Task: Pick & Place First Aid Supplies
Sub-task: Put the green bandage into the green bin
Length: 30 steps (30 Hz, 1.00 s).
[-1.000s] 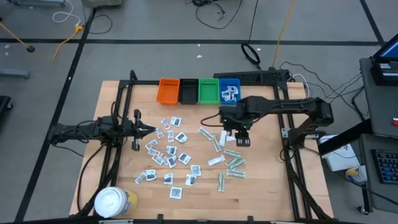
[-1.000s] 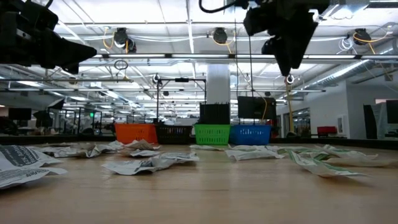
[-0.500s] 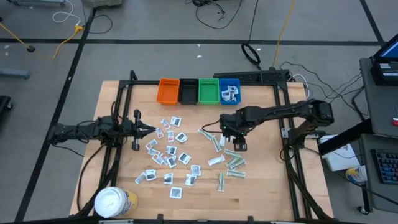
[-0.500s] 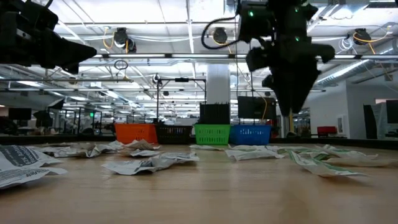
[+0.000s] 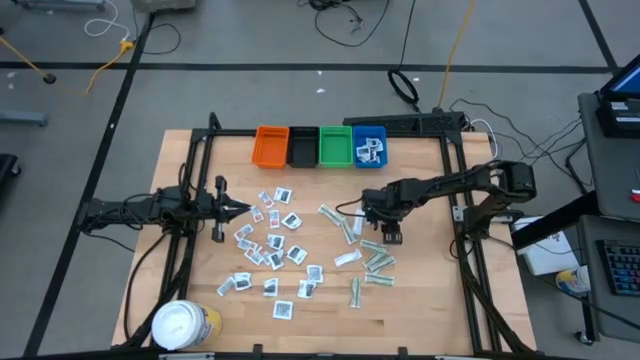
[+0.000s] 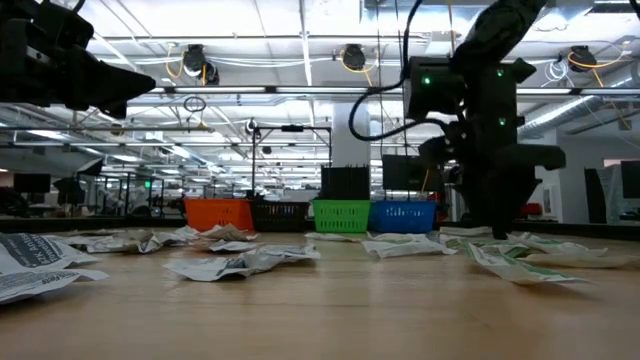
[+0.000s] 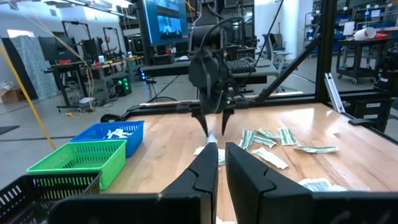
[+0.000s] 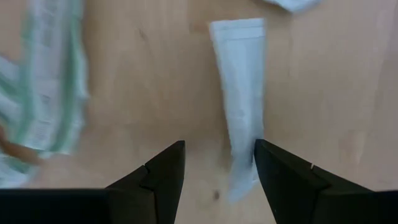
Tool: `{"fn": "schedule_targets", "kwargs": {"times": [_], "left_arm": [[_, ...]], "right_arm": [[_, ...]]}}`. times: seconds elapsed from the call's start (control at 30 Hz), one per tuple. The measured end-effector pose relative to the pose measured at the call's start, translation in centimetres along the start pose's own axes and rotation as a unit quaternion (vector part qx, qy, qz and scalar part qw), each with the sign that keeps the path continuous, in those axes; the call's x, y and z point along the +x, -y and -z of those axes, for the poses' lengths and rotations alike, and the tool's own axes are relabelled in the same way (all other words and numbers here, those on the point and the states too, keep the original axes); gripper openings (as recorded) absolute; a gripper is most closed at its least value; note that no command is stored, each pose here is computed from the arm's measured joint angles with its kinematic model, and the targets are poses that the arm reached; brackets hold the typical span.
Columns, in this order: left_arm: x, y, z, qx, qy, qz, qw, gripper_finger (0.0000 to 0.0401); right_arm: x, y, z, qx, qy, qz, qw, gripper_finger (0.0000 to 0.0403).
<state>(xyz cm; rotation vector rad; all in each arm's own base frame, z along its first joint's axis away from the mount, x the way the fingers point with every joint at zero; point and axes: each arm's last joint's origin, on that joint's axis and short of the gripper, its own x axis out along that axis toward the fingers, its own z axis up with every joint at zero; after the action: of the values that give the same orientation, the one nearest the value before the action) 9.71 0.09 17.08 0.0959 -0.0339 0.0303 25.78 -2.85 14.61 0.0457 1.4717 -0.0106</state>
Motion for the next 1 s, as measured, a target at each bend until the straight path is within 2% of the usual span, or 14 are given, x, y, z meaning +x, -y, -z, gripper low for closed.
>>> {"fn": "schedule_targets", "kwargs": {"times": [0.1, 0.2, 0.3, 0.47, 0.67, 1.0], "left_arm": [[0.0, 0.0, 0.0, 0.000, 0.000, 0.000, 1.000, 0.0037], [0.0, 0.0, 0.0, 0.000, 0.000, 0.000, 1.000, 0.0037], [0.0, 0.0, 0.0, 0.000, 0.000, 0.000, 1.000, 0.0037], [0.0, 0.0, 0.0, 0.000, 0.000, 0.000, 1.000, 0.0037], [0.0, 0.0, 0.0, 0.000, 0.000, 0.000, 1.000, 0.0037], [0.0, 0.0, 0.0, 0.000, 0.000, 0.000, 1.000, 0.0037]], "right_arm": [[0.2, 0.2, 0.3, -0.006, -0.004, 0.005, 1.000, 0.0181], [0.2, 0.4, 0.3, -0.013, -0.004, 0.005, 1.000, 0.0156], [0.2, 0.5, 0.2, -0.014, 0.002, 0.005, 1.000, 0.0111], [0.2, 0.5, 0.1, -0.016, 0.008, 0.006, 1.000, 0.0015], [-1.5, 0.5, -0.5, -0.016, -0.021, 0.004, 1.000, 0.0004], [-8.4, 0.4, -3.0, -0.070, -0.042, -0.010, 0.997, 0.0002]]}}
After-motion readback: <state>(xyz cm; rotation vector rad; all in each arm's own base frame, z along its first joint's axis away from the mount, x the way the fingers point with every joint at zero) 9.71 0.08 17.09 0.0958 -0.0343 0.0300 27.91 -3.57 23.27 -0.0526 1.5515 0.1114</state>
